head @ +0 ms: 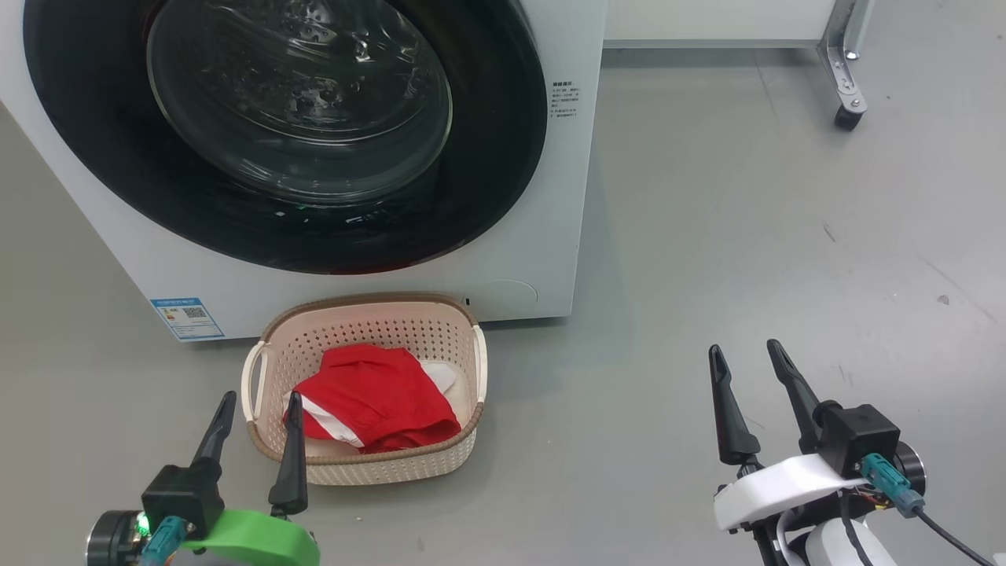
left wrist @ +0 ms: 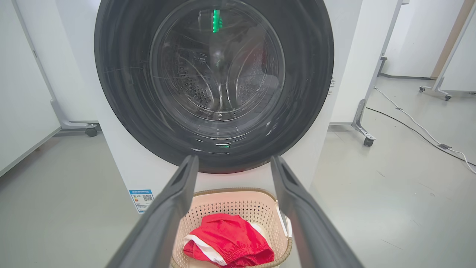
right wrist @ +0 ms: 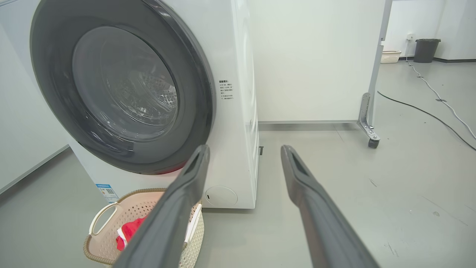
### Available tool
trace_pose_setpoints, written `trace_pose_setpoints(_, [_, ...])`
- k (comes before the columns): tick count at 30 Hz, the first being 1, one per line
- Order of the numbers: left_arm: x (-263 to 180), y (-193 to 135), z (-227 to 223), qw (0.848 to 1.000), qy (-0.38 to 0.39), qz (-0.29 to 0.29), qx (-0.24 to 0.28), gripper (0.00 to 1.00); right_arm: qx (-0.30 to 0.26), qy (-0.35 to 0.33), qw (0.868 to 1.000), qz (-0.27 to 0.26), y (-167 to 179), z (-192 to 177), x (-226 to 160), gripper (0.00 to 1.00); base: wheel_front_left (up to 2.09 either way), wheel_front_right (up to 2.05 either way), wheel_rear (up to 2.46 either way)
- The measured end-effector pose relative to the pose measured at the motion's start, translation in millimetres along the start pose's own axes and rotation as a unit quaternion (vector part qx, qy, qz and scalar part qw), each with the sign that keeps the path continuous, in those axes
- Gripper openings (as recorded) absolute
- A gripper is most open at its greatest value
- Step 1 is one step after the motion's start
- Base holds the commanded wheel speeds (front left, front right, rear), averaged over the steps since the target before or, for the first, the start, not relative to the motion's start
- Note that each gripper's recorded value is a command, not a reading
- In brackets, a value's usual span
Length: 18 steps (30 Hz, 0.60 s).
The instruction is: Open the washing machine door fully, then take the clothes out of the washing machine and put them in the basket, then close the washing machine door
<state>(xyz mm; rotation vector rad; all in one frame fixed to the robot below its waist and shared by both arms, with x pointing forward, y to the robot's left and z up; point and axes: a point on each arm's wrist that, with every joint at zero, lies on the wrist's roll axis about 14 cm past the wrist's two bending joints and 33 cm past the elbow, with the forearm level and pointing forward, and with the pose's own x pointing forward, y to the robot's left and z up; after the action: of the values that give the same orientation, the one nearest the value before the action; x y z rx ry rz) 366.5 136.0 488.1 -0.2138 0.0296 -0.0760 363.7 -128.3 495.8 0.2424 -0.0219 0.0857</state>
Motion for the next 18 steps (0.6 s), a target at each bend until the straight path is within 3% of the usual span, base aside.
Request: trace_pose_setpoints(18, [-0.7, -2.9, 3.1, 1.0, -0.001, -0.003, 0.003, 1.0, -0.002, 0.0, 1.0, -0.009, -4.2, -0.4, -6.0, 1.0, 0.0, 0.0, 0.0])
